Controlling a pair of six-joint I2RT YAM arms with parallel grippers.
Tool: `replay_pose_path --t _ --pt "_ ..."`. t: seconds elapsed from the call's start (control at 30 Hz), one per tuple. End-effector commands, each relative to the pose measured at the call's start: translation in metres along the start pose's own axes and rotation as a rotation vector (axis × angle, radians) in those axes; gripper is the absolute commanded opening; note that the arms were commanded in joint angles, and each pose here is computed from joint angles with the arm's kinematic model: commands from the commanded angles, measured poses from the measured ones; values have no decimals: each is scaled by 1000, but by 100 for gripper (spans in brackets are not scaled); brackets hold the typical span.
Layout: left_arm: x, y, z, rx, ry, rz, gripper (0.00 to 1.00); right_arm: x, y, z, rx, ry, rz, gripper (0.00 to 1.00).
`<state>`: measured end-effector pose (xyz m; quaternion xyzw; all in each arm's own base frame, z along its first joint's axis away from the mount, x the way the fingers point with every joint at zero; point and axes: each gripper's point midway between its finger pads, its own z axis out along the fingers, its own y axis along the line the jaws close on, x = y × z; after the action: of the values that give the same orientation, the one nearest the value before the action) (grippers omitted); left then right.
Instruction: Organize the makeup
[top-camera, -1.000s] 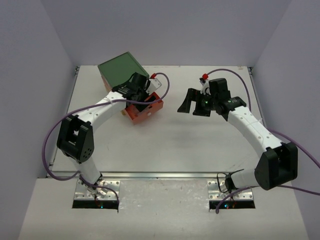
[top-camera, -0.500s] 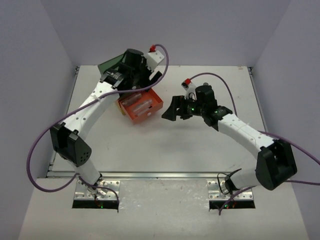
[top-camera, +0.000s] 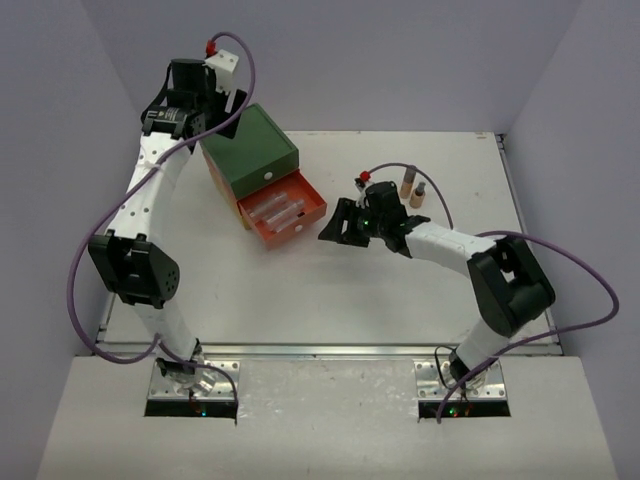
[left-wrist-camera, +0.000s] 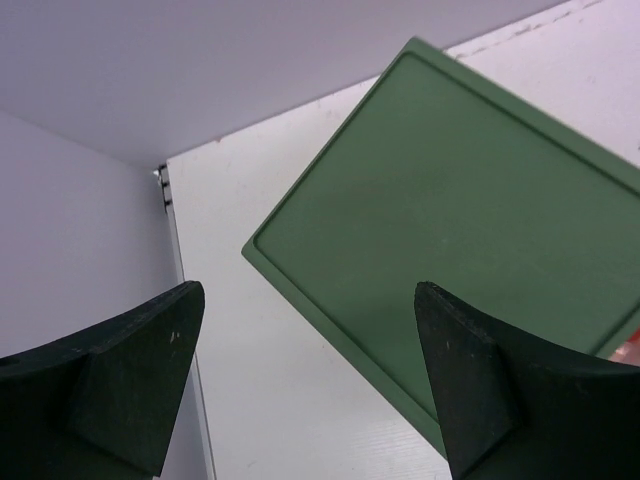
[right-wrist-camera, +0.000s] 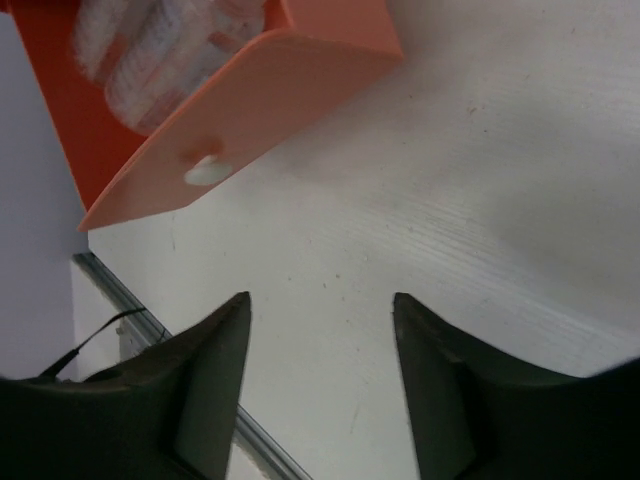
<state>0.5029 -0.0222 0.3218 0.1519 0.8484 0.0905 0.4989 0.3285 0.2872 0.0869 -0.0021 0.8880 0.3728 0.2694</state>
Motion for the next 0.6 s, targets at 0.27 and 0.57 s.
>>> replay_pose_path --t 0.27,0.57 --pt "36 24 36 -123 66 -9 84 -48 25 46 -76 -89 179 50" --pt "71 11 52 -94 120 17 85 -70 35 70 -119 -119 262 49"
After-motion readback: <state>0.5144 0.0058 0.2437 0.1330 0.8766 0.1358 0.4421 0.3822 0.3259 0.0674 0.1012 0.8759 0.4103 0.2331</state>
